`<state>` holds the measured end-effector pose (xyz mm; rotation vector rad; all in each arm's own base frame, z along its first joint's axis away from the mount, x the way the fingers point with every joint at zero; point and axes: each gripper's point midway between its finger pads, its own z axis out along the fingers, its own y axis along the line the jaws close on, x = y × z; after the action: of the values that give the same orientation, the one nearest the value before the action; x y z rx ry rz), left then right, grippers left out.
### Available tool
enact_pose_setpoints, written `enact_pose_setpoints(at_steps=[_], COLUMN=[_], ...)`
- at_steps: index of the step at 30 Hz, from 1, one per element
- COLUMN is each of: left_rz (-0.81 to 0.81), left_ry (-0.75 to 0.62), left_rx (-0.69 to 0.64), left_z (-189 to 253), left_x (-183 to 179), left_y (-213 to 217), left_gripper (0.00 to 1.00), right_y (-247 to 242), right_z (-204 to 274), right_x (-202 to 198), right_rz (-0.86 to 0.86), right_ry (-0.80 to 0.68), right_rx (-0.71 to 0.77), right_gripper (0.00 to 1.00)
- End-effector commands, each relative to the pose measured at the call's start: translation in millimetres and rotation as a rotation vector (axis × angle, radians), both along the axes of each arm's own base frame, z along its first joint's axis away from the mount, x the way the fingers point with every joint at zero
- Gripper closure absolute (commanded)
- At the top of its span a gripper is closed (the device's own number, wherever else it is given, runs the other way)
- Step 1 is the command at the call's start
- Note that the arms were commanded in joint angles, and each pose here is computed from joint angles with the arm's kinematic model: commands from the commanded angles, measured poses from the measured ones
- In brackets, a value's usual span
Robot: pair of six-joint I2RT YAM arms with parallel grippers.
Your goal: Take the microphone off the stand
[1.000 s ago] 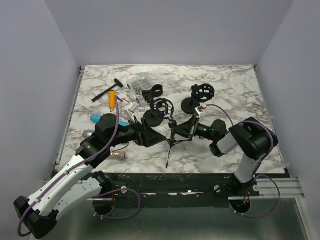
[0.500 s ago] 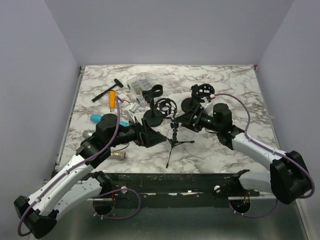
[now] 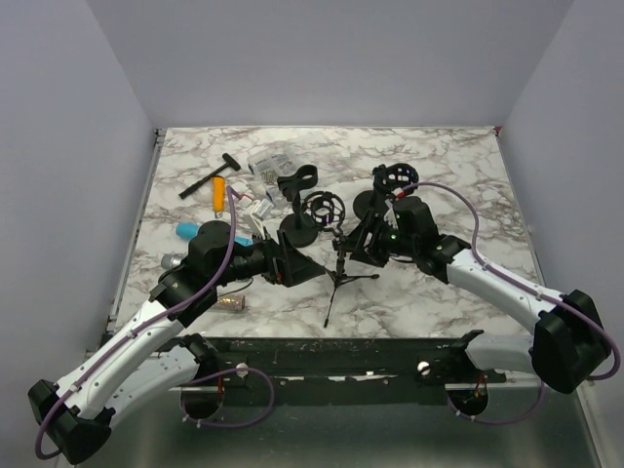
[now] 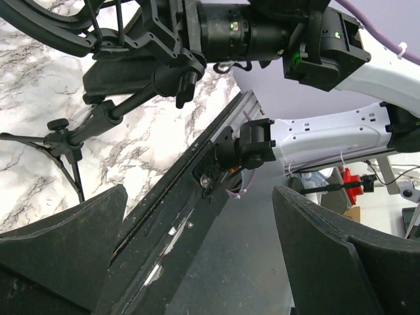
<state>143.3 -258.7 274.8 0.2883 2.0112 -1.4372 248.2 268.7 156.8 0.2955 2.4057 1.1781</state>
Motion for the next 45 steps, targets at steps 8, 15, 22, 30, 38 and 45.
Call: enact_pose_setpoints(at_steps=[8,15,22,30,38,45], left_rz=[0.007,0.014,0.014,0.033,0.05,0.046], left_ry=[-0.027,-0.03,-0.025,-0.014,-0.012,-0.007], left_rx=[-0.018,-0.012,-0.029,-0.075,-0.114,-0.109], left_z=[9,7,4,5,13,15], left_x=[2,1,1,0,-5,-6], left_y=[-1,2,0,2,8,7], left_gripper=[0.04,0.04,0.04,0.04,0.03,0.02], right_y=[15,10,22,28,29,27], right_z=[-16,-12,-16,-28,-68,-68], right_x=[-6,-8,-22,-30,-29,-24], right_rz=[-0.042,-0.093,0.086,0.168,0.176,0.151], right_ry=[0.078,0.047,-0.174,-0.287,-0.211,-0.117], right_rx=[0.01,0.092,0.377,0.523,0.546,0.517], right_gripper=[0.64,0.99,0.99,0.99,0.99,0.62])
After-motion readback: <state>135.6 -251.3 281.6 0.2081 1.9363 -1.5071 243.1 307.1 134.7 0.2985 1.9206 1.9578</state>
